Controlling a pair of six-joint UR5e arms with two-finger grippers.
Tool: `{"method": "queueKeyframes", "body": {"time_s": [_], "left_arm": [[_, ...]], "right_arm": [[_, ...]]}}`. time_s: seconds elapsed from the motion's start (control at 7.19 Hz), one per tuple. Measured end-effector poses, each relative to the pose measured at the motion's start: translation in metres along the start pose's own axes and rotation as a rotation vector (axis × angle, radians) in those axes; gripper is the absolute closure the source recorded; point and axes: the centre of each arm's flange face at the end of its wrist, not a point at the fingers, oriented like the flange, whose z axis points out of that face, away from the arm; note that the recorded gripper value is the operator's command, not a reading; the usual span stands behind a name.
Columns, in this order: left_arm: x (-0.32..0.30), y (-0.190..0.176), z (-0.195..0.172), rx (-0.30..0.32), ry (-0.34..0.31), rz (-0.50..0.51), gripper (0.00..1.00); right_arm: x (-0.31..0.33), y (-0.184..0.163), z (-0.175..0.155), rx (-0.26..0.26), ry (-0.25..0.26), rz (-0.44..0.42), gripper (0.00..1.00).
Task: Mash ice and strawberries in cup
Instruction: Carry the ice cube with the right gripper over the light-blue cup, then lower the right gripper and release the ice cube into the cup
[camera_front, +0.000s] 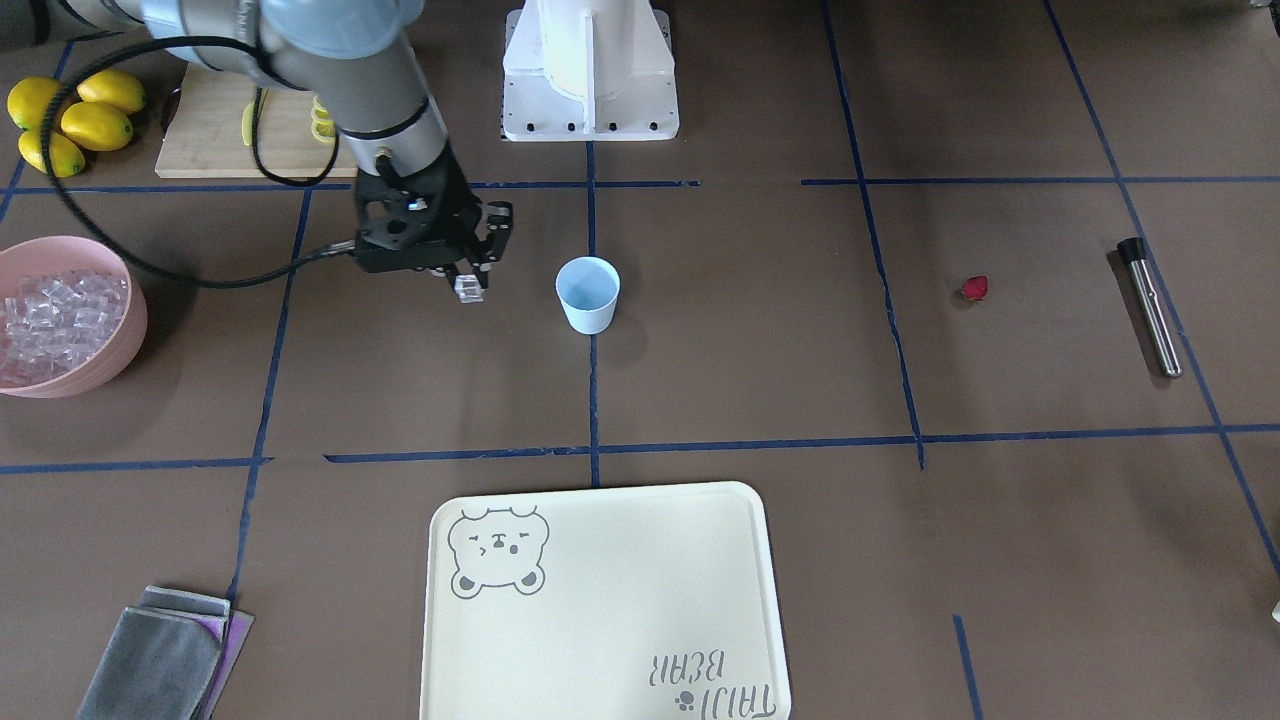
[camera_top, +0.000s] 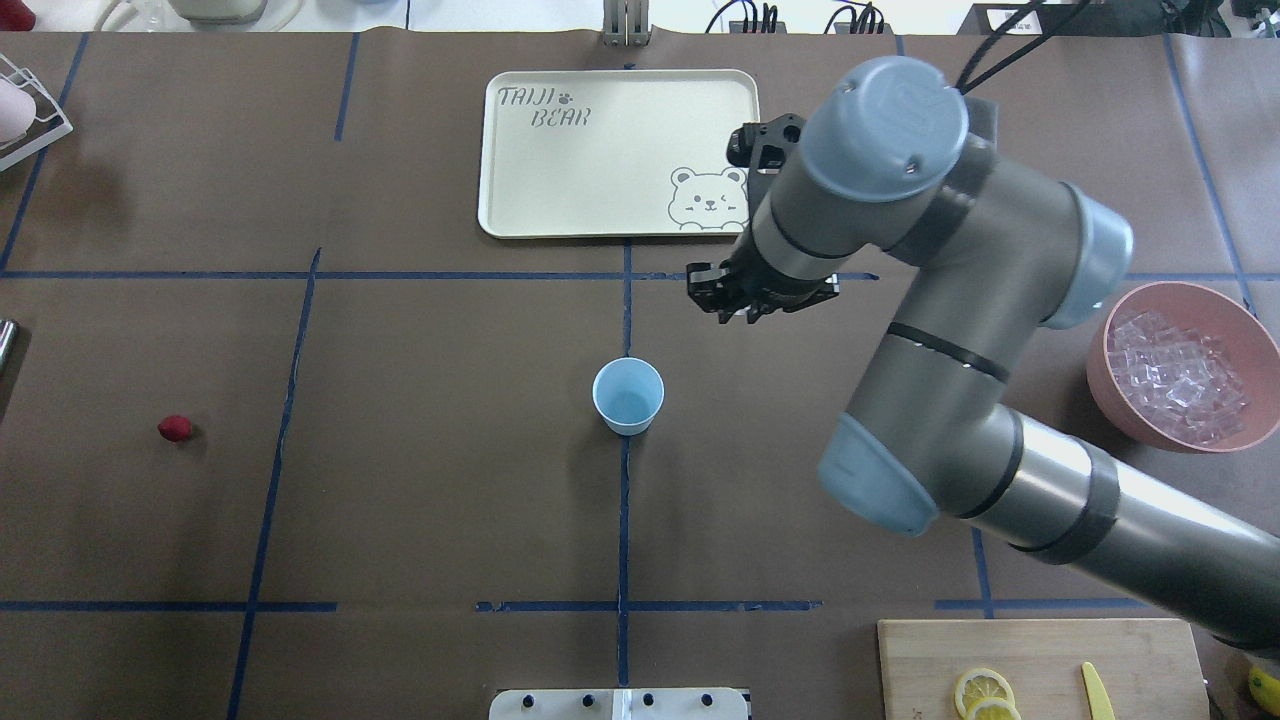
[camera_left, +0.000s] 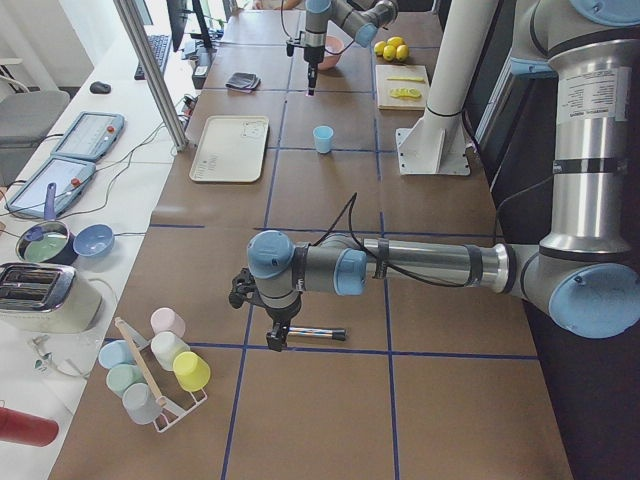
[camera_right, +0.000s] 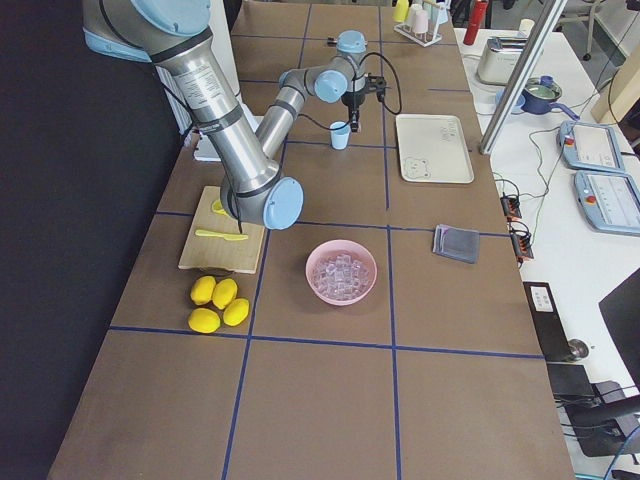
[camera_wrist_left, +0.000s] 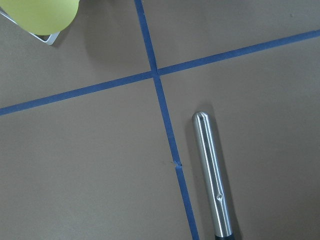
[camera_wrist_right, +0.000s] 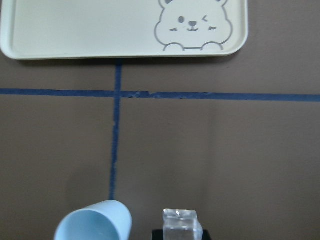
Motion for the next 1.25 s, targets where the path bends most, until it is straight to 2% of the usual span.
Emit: {"method": "queueKeyframes", "body": {"time_s": [0.28, 0.56, 0.7, 0.83, 0.97, 1.25], "left_arm": [[0.0, -0.001, 0.0, 0.0, 0.0, 0.0, 0.0], [0.0, -0.001, 0.0, 0.0, 0.0, 0.001, 0.0], [0.0, -0.001, 0.0, 0.001, 0.0, 0.001, 0.0], [0.0, -0.001, 0.0, 0.001, 0.0, 0.002, 0.0], [0.0, -0.001, 0.0, 0.001, 0.0, 0.001, 0.0], [0.0, -0.001, 0.0, 0.0, 0.0, 0.001, 0.0]], "right_arm": [[-0.073, 0.016, 0.024, 0.014, 0.016, 0.042, 0.98], [-0.095, 0.031, 0.046, 0.008, 0.044, 0.047, 0.96], [-0.094, 0.037, 0.056, 0.002, 0.059, 0.044, 0.68], [-0.09, 0.044, 0.065, -0.007, 0.072, 0.041, 0.22], [-0.088, 0.048, 0.07, -0.013, 0.079, 0.038, 0.01], [-0.088, 0.052, 0.071, -0.016, 0.078, 0.034, 0.01]]}}
